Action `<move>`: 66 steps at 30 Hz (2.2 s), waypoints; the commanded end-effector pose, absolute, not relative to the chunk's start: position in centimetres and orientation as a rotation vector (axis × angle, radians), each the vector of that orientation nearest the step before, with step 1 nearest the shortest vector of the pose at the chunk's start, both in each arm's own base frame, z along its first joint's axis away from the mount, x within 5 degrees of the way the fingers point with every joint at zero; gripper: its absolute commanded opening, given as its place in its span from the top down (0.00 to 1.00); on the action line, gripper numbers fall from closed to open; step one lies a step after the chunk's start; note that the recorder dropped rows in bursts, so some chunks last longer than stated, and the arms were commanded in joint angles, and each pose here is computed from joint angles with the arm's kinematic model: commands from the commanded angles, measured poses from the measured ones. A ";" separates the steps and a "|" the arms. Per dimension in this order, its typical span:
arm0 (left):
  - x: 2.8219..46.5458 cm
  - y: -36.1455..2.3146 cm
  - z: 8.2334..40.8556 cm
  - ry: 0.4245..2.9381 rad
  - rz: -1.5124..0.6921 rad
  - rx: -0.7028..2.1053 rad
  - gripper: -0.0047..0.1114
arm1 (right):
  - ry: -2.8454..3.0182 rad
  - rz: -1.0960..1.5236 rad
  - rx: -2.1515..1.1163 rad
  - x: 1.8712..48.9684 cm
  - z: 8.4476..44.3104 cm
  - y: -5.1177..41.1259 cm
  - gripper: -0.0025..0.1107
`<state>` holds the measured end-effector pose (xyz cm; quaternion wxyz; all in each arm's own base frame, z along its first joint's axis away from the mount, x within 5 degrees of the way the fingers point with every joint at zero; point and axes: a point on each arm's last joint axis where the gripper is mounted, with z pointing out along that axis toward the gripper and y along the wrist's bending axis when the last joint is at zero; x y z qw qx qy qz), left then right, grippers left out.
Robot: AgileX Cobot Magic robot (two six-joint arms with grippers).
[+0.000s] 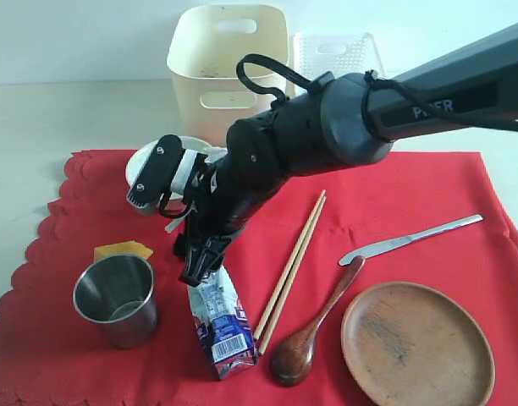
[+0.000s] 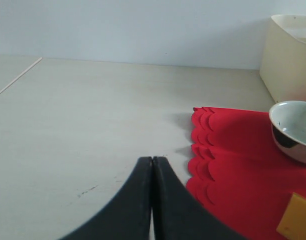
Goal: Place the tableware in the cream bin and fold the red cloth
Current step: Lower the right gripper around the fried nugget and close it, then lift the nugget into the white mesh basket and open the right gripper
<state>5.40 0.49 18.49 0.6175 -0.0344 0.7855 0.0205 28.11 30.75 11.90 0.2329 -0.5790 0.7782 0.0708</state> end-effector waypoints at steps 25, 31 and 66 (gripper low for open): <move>5.4 0.5 18.4 1.802 0.038 -0.079 0.95 | 2.134 0.189 -1.586 28.3 11.8 30.6 0.98; 5.4 0.5 18.4 1.802 0.038 -0.079 0.95 | 2.071 0.203 -1.543 28.2 14.9 30.5 0.98; 5.4 0.5 18.4 1.802 0.038 -0.079 0.95 | 1.844 0.041 -0.812 37.5 26.9 17.9 0.98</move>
